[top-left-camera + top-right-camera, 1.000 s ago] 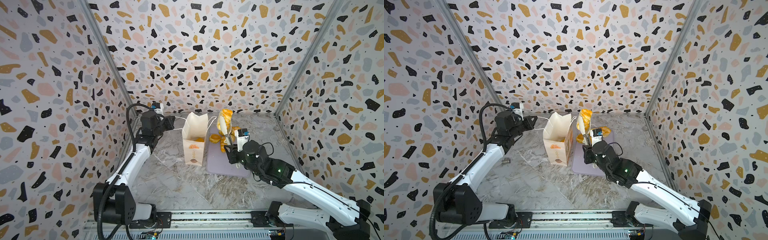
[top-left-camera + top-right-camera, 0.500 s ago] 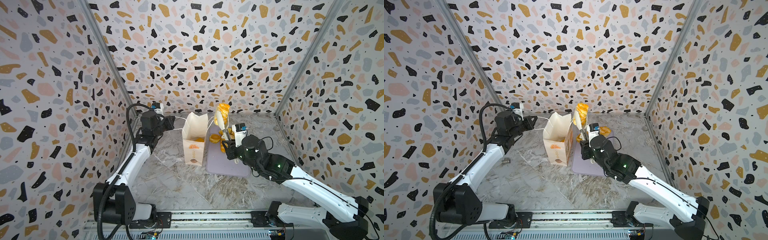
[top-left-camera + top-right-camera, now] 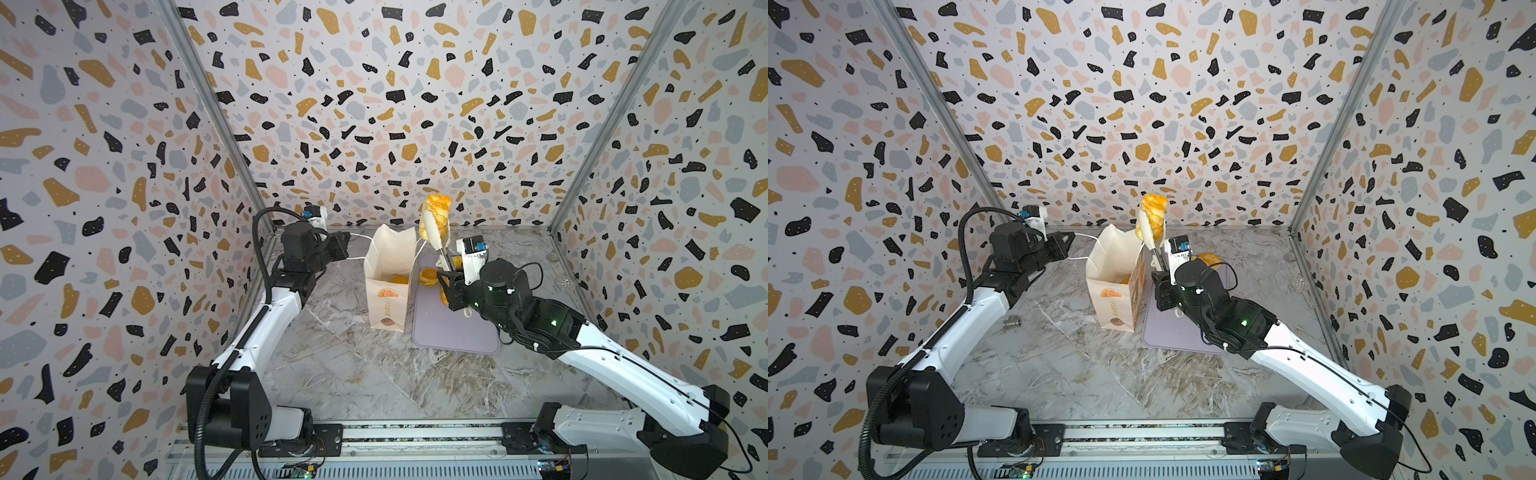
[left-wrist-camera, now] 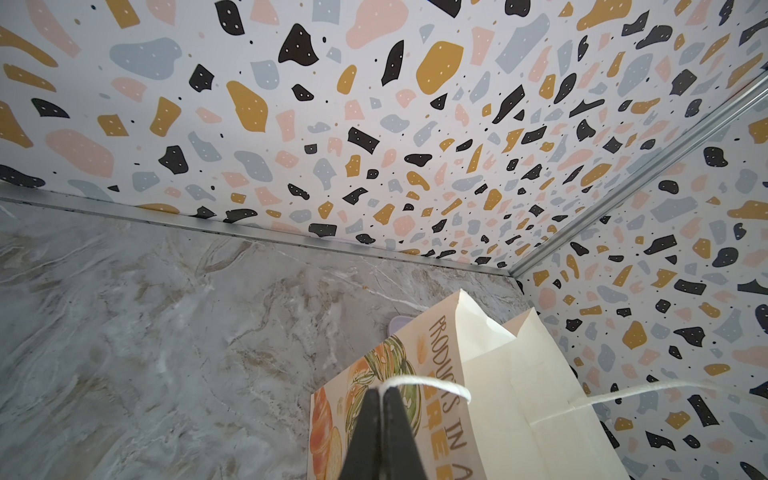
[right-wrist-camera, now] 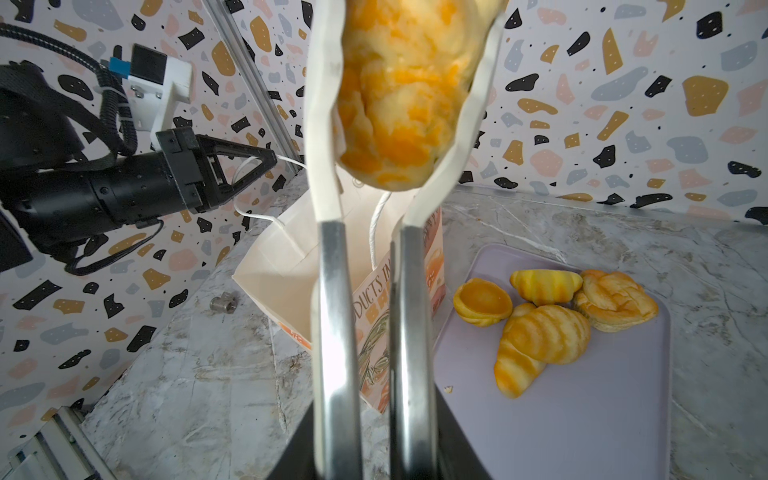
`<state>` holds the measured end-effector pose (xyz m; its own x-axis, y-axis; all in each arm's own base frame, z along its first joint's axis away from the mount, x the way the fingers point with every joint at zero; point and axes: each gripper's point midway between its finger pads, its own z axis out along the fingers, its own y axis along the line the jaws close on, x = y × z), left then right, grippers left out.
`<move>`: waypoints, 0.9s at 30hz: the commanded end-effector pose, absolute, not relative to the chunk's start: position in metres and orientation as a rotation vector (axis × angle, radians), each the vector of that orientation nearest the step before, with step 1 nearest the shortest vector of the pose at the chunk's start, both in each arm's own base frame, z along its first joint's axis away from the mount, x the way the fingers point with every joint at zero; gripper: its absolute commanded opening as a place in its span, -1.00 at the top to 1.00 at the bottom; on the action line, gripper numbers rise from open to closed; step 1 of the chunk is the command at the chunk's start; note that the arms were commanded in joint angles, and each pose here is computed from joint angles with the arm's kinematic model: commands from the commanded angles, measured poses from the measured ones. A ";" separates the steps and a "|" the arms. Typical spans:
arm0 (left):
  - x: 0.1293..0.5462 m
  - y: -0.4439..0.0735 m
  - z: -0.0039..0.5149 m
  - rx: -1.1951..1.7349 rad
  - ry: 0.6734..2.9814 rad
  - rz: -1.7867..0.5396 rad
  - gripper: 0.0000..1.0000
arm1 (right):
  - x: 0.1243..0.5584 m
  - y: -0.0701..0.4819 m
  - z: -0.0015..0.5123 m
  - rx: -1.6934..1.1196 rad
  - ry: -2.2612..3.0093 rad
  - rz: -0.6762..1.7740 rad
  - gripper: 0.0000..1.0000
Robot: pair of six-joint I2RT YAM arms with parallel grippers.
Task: Place the fake bread into the paper bag
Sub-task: 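Carry the twisted roll in the tongs over the bag opening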
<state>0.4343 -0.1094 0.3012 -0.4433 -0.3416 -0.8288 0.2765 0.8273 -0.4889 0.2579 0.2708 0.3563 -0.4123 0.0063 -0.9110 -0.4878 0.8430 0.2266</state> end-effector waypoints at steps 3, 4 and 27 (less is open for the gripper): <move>0.431 -0.111 0.308 -0.035 1.873 -0.707 1.00 | 0.258 0.278 0.398 -0.346 1.818 0.631 0.34; 0.431 -0.111 0.309 -0.035 1.871 -0.707 1.00 | 0.258 0.279 0.399 -0.350 1.821 0.633 0.34; 0.432 -0.110 0.308 -0.036 1.874 -0.697 1.00 | 0.258 0.327 0.395 -0.482 1.863 0.664 0.34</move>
